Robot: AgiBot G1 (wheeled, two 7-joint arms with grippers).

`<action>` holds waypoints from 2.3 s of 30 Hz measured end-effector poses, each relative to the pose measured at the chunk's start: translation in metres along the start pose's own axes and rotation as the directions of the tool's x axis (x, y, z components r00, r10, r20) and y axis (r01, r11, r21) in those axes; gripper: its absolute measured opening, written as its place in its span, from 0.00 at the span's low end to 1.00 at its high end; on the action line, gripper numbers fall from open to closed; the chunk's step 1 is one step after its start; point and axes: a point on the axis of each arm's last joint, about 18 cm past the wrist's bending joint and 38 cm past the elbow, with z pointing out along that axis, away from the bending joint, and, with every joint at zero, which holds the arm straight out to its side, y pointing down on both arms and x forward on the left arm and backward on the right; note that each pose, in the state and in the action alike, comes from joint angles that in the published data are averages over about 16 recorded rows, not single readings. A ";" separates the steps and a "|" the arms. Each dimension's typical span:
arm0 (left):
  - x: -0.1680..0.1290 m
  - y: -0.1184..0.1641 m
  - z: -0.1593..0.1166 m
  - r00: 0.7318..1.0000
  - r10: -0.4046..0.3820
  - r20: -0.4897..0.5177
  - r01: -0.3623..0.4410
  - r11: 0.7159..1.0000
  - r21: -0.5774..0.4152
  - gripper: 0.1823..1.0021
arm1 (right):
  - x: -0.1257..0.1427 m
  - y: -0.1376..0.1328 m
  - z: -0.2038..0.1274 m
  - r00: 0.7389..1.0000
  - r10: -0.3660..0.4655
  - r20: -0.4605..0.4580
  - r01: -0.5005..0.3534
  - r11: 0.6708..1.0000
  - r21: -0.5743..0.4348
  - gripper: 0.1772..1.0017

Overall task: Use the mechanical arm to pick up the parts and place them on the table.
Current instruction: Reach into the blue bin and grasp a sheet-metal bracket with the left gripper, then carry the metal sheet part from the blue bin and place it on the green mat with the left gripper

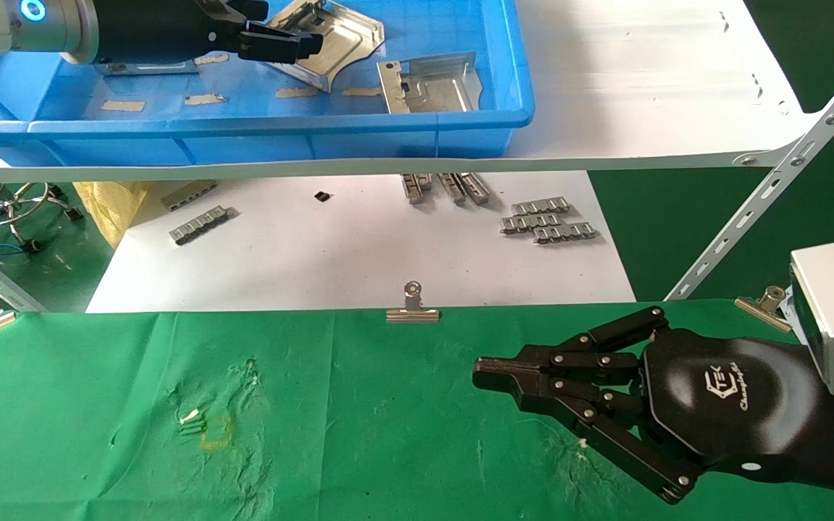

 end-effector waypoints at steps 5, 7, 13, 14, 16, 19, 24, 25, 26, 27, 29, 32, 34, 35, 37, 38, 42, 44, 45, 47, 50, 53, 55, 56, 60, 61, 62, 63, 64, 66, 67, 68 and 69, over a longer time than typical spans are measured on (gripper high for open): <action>-0.002 0.001 0.001 1.000 0.007 0.015 -0.007 1.000 0.000 0.80 | 0.000 0.000 0.000 1.000 0.000 0.000 0.000 1.000 0.000 0.02; -0.003 0.002 0.001 1.000 0.008 0.020 -0.008 1.000 0.001 0.75 | 0.000 0.000 0.000 1.000 0.000 0.000 0.000 1.000 0.000 0.02; -0.005 0.002 0.002 0.999 0.009 0.033 -0.009 1.000 0.004 0.58 | 0.000 0.000 0.000 1.000 0.000 0.000 0.000 1.000 0.000 0.02; -0.005 0.003 0.002 0.999 0.009 0.035 -0.009 1.000 0.005 0.55 | 0.000 0.000 0.000 1.000 0.000 0.000 0.000 1.000 0.000 0.02; -0.006 0.002 0.002 0.999 0.009 0.039 -0.009 1.000 0.006 0.50 | 0.000 0.000 0.000 1.000 0.000 0.000 0.000 1.000 0.000 0.02; -0.007 0.002 0.003 0.999 0.009 0.044 -0.010 1.000 0.008 0.41 | 0.000 0.000 0.000 1.000 0.000 0.000 0.000 1.000 0.000 0.02; -0.007 0.001 0.002 0.999 0.014 0.046 -0.015 1.000 0.010 0.28 | 0.000 0.000 0.000 1.000 0.000 0.000 0.000 1.000 0.000 0.02; -0.007 0.001 0.002 0.999 0.016 0.044 -0.016 1.000 0.011 0.26 | 0.000 0.000 0.000 1.000 0.000 0.000 0.000 1.000 0.000 0.02; -0.007 0.000 0.001 0.999 0.018 0.042 -0.018 1.000 0.013 0.23 | 0.000 0.000 0.000 1.000 0.000 0.000 0.000 1.000 0.000 0.02; -0.007 -0.001 0.000 0.999 0.019 0.038 -0.020 1.000 0.015 0.21 | 0.000 0.000 0.000 1.000 0.000 0.000 0.000 1.000 0.000 0.02; -0.006 -0.003 -0.002 0.999 0.024 0.028 -0.025 0.999 0.022 0.18 | 0.000 0.000 0.000 1.000 0.000 0.000 0.000 1.000 0.000 0.02; -0.005 -0.008 -0.007 0.999 0.037 0.002 -0.037 0.999 0.035 0.15 | 0.000 0.000 0.000 1.000 0.000 0.000 0.000 1.000 0.000 0.03; -0.002 -0.011 -0.012 0.998 0.049 -0.024 -0.048 0.998 0.047 0.13 | 0.000 0.000 0.000 1.000 0.000 0.000 0.000 1.000 0.000 0.03; -0.001 -0.013 -0.015 0.998 0.056 -0.041 -0.054 0.997 0.054 0.13 | 0.000 0.000 0.000 1.000 0.000 0.000 0.000 1.000 0.000 0.04; 0.003 -0.016 -0.021 0.994 0.072 -0.078 -0.067 0.995 0.069 0.12 | 0.000 0.000 0.000 1.000 0.000 0.000 0.000 1.000 0.000 0.04; 0.005 -0.017 -0.025 0.992 0.081 -0.099 -0.073 0.994 0.078 0.12 | 0.000 0.000 0.000 1.000 0.000 0.000 0.000 1.000 0.000 0.05; 0.016 -0.021 -0.041 0.974 0.117 -0.192 -0.094 0.988 0.122 0.11 | 0.000 0.000 0.000 1.000 0.000 0.000 0.000 1.000 0.000 0.09; 0.022 -0.021 -0.050 0.960 0.138 -0.242 -0.104 0.983 0.148 0.11 | 0.000 0.000 0.000 1.000 0.000 0.000 0.000 1.000 0.000 0.12; 0.025 -0.021 -0.054 0.952 0.150 -0.266 -0.109 0.981 0.161 0.11 | 0.000 0.000 0.000 1.000 0.000 0.000 0.000 1.000 0.000 0.14; 0.031 -0.020 -0.063 0.935 0.175 -0.309 -0.120 0.975 0.190 0.11 | 0.000 0.000 0.000 1.000 0.000 0.000 0.000 1.000 0.000 0.17; 0.038 -0.017 -0.075 0.908 0.216 -0.360 -0.136 0.962 0.236 0.11 | 0.000 0.000 0.000 1.000 0.000 0.000 0.000 1.000 0.000 0.23; 0.045 -0.013 -0.087 0.881 0.264 -0.393 -0.156 0.945 0.287 0.11 | 0.000 0.000 0.000 1.000 0.000 0.000 0.000 1.000 0.000 0.31; 0.049 -0.009 -0.095 0.863 0.301 -0.406 -0.174 0.931 0.321 0.11 | 0.000 0.000 0.000 1.000 0.000 0.000 0.000 1.000 0.000 0.35; 0.051 -0.007 -0.099 0.853 0.322 -0.411 -0.185 0.923 0.338 0.11 | 0.000 0.000 0.000 1.000 0.000 0.000 0.000 1.000 0.000 0.38; 0.061 0.005 -0.119 0.812 0.402 -0.423 -0.235 0.889 0.393 0.11 | 0.000 0.000 0.000 1.000 0.000 0.000 0.000 1.000 0.000 0.50; 0.064 0.009 -0.124 0.800 0.420 -0.427 -0.248 0.881 0.402 0.11 | 0.000 0.000 0.000 1.000 0.000 0.000 0.000 1.000 0.000 0.52; 0.068 0.013 -0.129 0.787 0.439 -0.434 -0.262 0.874 0.409 0.11 | 0.000 0.000 0.000 1.000 0.000 0.000 0.000 1.000 0.000 0.55; 0.072 0.019 -0.134 0.773 0.456 -0.442 -0.275 0.868 0.414 0.11 | 0.000 0.000 0.000 1.000 0.000 0.000 0.000 1.000 0.000 0.58; 0.077 0.025 -0.139 0.758 0.471 -0.451 -0.288 0.862 0.416 0.11 | 0.000 0.000 0.000 1.000 0.000 0.000 0.000 1.000 0.000 0.62; 0.086 0.038 -0.148 0.727 0.497 -0.474 -0.315 0.854 0.413 0.11 | 0.000 0.000 0.000 1.000 0.000 0.000 0.000 1.000 0.000 0.67; 0.091 0.046 -0.152 0.711 0.509 -0.485 -0.330 0.851 0.409 0.11 | 0.000 0.000 0.000 1.000 0.000 0.000 0.000 1.000 0.000 0.69; 0.095 0.054 -0.155 0.695 0.519 -0.497 -0.346 0.848 0.402 0.11 | 0.000 0.000 0.000 1.000 0.000 0.000 0.000 1.000 0.000 0.72; 0.098 0.062 -0.158 0.680 0.528 -0.509 -0.364 0.845 0.392 0.11 | 0.000 0.000 0.000 1.000 0.000 0.000 0.000 1.000 0.000 0.74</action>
